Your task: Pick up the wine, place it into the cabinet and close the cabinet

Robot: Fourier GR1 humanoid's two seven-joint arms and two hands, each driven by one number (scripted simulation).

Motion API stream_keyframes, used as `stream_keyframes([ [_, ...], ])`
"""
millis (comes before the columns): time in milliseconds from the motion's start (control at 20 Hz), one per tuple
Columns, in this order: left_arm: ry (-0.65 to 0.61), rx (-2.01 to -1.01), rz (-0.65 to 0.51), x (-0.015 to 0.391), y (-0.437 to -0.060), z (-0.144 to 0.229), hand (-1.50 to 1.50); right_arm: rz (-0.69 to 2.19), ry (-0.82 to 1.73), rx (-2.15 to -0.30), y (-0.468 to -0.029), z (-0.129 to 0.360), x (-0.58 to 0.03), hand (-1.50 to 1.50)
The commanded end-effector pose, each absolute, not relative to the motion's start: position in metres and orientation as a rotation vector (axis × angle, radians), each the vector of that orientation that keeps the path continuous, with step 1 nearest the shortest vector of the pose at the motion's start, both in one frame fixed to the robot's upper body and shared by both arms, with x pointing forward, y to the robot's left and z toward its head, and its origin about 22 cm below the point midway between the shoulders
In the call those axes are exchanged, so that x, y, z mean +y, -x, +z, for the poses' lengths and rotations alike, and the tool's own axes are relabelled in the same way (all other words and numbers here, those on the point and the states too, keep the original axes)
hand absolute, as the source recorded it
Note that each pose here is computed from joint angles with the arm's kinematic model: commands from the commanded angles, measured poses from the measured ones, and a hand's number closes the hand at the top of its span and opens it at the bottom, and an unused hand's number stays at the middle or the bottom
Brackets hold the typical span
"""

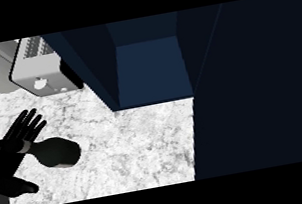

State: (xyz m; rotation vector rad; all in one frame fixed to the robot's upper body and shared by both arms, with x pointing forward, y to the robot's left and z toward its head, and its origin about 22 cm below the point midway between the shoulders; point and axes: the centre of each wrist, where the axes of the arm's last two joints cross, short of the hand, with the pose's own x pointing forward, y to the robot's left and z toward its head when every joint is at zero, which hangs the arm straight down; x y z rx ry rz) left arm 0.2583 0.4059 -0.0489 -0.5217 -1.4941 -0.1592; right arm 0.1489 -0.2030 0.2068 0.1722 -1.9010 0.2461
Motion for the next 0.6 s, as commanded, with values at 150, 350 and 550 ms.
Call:
stream_keyframes([
  [150,0.620,-1.524,-0.163,0.391,-0.255,-0.072,-1.50,0.239,-0.217,-1.955,-0.119,0.218,-0.211,-1.50],
  [350,0.599,-1.540,-0.178,0.392,-0.266,-0.070,-1.50,0.235,-0.202,-1.945,-0.121,0.213,-0.211,-1.50],
  [550,0.616,-1.489,-0.162,0.386,-0.244,-0.094,-1.50,0.253,-0.194,-1.947,-0.129,0.218,-0.209,-1.50],
])
